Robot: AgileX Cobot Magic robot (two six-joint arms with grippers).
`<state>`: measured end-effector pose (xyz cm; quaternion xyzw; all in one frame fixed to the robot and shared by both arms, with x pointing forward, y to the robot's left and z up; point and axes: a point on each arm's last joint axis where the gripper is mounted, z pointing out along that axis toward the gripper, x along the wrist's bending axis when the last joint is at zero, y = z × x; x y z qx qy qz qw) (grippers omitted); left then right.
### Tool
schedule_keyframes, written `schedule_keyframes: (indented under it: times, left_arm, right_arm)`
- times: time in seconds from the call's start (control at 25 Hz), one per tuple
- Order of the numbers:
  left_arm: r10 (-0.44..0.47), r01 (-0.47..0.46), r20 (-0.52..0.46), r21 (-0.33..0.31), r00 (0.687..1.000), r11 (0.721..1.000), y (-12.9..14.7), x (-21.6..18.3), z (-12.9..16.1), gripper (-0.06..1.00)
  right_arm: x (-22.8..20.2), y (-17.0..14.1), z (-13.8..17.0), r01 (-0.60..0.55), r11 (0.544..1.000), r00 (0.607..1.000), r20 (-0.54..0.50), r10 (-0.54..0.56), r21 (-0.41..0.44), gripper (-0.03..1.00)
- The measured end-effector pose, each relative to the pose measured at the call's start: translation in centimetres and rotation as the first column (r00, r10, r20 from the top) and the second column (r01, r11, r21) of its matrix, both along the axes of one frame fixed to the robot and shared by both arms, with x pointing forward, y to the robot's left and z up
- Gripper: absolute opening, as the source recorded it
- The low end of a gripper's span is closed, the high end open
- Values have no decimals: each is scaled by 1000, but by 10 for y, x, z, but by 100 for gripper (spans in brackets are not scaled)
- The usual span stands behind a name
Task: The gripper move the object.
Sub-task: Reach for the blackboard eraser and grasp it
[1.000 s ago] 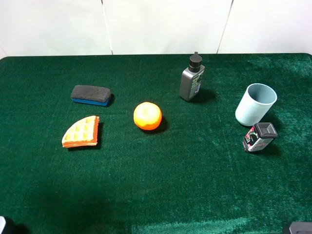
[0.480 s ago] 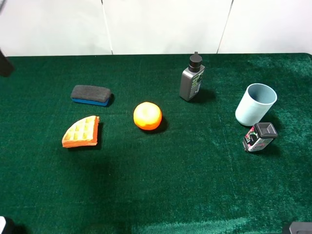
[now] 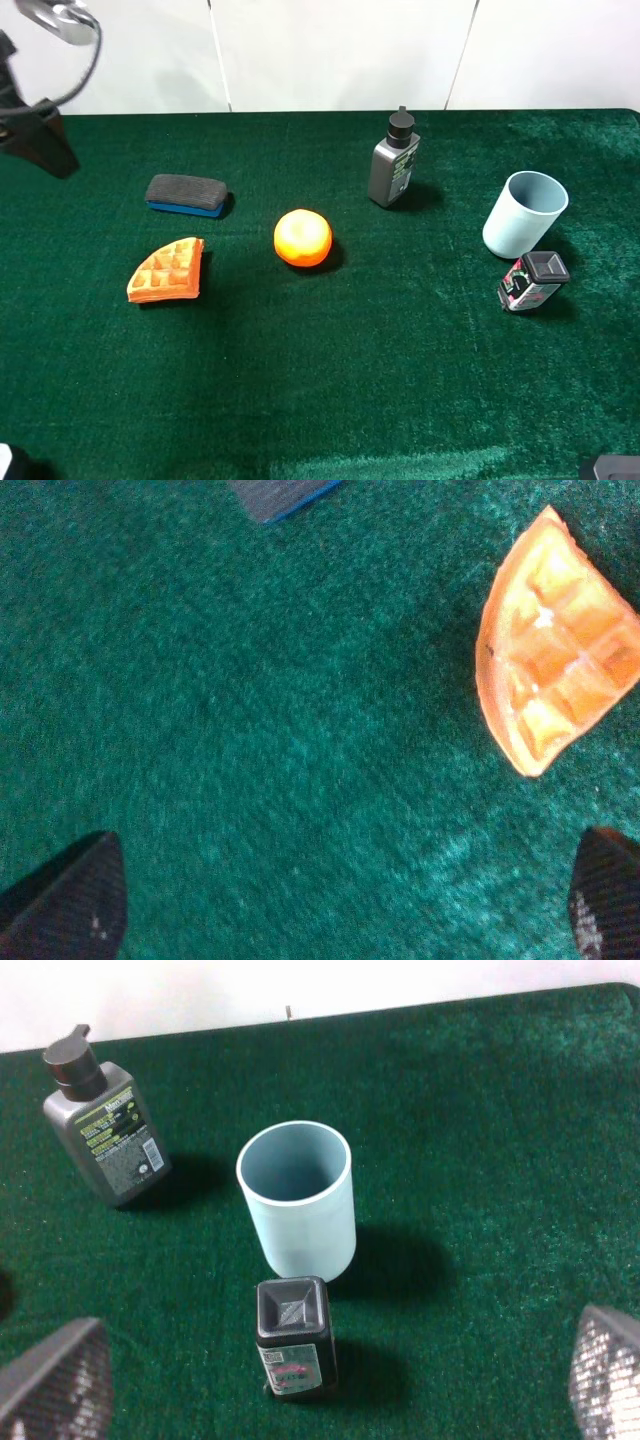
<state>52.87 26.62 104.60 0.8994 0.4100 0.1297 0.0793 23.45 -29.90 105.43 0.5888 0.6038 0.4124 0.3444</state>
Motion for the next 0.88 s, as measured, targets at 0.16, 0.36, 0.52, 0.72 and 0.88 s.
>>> schedule_keyframes:
  times: [0.16,0.36,0.52,0.72,0.88]
  left_arm:
    - [-63,63,-22,-1,998,998,-4,21,-16,91]
    - [-128,127,-29,-9,991,992,-10,45,-35,91]
    - [-192,193,-40,1,981,981,-19,59,-50,91]
    - [-276,278,-57,26,959,960,-41,76,-68,92]
    - [-345,349,-74,63,936,935,-60,88,-81,93]
  right_arm:
    - [0,0,0,0,1000,1000,0,0,0,70]
    - [0,0,0,0,1000,1000,0,0,0,70]
    - [0,0,0,0,1000,1000,0,0,0,70]
    - [0,0,0,0,1000,1000,0,0,0,70]
    - [0,0,0,0,1000,1000,0,0,0,70]
